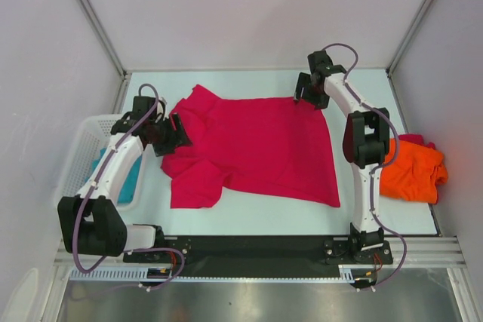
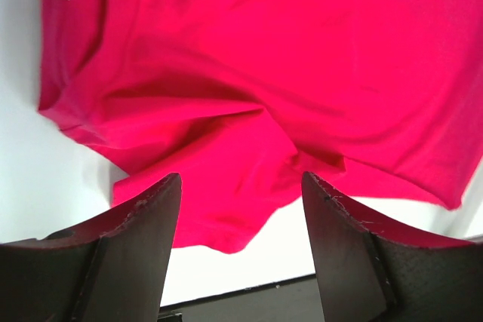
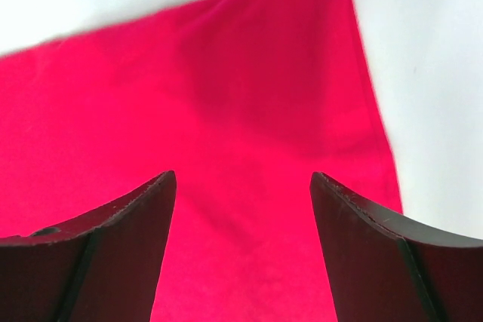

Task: Fold and stack the t-shirts
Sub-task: Flatten out the tshirt

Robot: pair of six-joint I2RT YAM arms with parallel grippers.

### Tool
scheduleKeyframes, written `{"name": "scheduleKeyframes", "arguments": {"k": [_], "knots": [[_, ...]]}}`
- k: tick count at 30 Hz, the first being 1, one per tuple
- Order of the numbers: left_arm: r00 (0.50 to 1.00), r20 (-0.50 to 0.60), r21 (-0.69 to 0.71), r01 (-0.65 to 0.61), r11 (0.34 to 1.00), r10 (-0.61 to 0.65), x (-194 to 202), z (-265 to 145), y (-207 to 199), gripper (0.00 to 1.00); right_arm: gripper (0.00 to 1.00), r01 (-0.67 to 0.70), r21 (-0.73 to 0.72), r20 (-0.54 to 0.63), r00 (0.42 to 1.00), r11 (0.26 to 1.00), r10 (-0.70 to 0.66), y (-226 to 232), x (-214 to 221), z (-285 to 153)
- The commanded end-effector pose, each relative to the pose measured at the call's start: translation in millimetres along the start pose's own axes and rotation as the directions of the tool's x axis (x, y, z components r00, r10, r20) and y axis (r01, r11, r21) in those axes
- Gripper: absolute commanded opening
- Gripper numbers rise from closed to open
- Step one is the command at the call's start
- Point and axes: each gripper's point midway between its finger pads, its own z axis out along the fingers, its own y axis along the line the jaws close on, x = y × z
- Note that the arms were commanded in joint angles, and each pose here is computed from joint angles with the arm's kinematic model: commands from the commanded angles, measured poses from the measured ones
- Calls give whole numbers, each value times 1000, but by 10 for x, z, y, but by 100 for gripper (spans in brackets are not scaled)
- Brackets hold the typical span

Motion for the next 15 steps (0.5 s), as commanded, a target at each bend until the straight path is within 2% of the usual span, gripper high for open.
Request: {"name": "scheduleKeyframes", "arguments": {"k": [1,6,15], "knots": [[1000,17,101,-22,995,20,-26,-11,-187,70,77,-16,9,68,998,1000,15,-136,-354,57],[1000,-7,85,-27,996,28,24,75,-130,70,77,-40,42,79,996,998,36,-362,-512,252],[999,-32,77,-33,997,35,-8,170,-118,69,77,-48,34,89,995,998,44,-444,-663,490]]}}
